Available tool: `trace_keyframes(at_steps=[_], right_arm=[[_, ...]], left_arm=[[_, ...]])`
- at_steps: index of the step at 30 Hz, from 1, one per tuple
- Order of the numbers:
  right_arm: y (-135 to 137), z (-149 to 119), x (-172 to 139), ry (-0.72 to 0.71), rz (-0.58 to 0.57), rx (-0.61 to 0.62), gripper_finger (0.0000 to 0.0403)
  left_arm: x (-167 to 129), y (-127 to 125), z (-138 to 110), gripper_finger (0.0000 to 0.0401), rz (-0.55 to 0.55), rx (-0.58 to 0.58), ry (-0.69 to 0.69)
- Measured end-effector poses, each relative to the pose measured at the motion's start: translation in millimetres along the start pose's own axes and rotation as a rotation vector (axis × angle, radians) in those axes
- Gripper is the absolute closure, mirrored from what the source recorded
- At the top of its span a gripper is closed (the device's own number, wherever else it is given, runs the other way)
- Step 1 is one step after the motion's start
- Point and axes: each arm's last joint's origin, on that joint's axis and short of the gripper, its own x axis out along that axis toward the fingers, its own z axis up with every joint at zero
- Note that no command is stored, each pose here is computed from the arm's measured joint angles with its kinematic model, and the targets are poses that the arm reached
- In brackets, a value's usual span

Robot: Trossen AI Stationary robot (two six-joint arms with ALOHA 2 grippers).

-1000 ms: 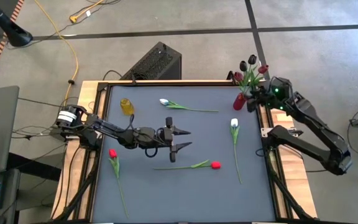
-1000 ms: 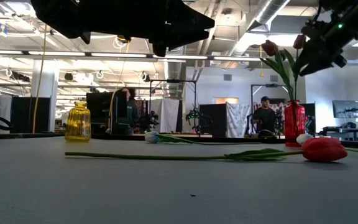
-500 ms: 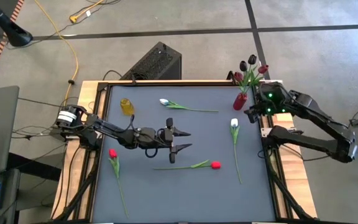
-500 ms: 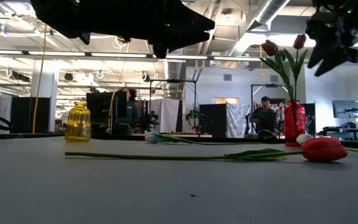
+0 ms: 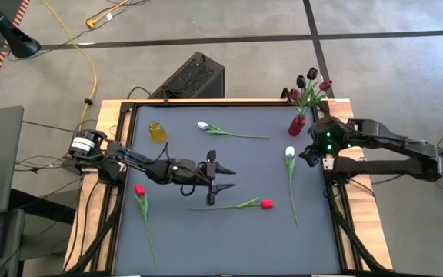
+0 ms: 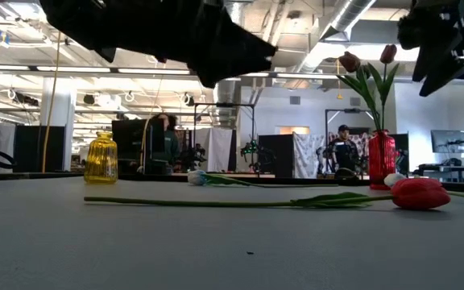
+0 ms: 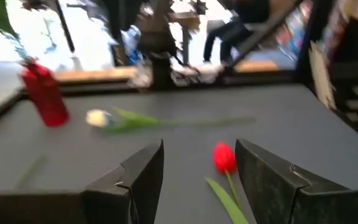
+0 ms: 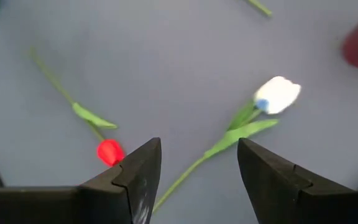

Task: Sort flowers into vase by color
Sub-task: Put the right red tulip into the yellow flower vase

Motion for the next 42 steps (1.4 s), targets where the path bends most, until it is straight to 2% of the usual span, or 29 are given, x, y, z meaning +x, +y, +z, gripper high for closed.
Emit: trace_keyframes(at_steps=[8, 11, 17, 21, 26, 30, 35, 37, 42], right_arm=[[19, -20, 15, 0.030, 0.017, -0.069, 0.0165], [26, -28, 22, -0.011, 0.025, -0.112, 0.0165], [45, -43, 33, -0.124, 0.057, -0.220, 0.0165], [59, -55, 45, -0.158, 0.106, -0.288, 0.0165], [76, -71, 55, -0.187, 0.095, -0.407, 0.0165], [88, -85, 60, -0.218, 0.090, -0.508, 0.0165], [99, -98, 64, -0.247, 0.109, -0.608, 0.0165], [100, -99, 64, -0.250, 0.121, -0.630, 0.0165], [101, -99, 63, -0.260, 0.125, -0.632, 0.0165]], left_arm=[[-2, -20, -14, 0.0213, -0.097, 0.051, 0.123], [-5, -27, -21, 0.0213, -0.111, 0.072, 0.197], [-6, -32, -28, 0.0214, -0.056, 0.050, 0.359], [-1, -35, -17, 0.0214, -0.046, 0.021, 0.352], [20, -45, -18, 0.0214, -0.057, 0.020, 0.399], [40, -53, -26, 0.0214, -0.049, 0.085, 0.501], [50, -55, -12, 0.0214, -0.007, 0.073, 0.576], [48, -54, -15, 0.0214, 0.003, 0.068, 0.629], [46, -54, -20, 0.0214, 0.008, 0.048, 0.654]])
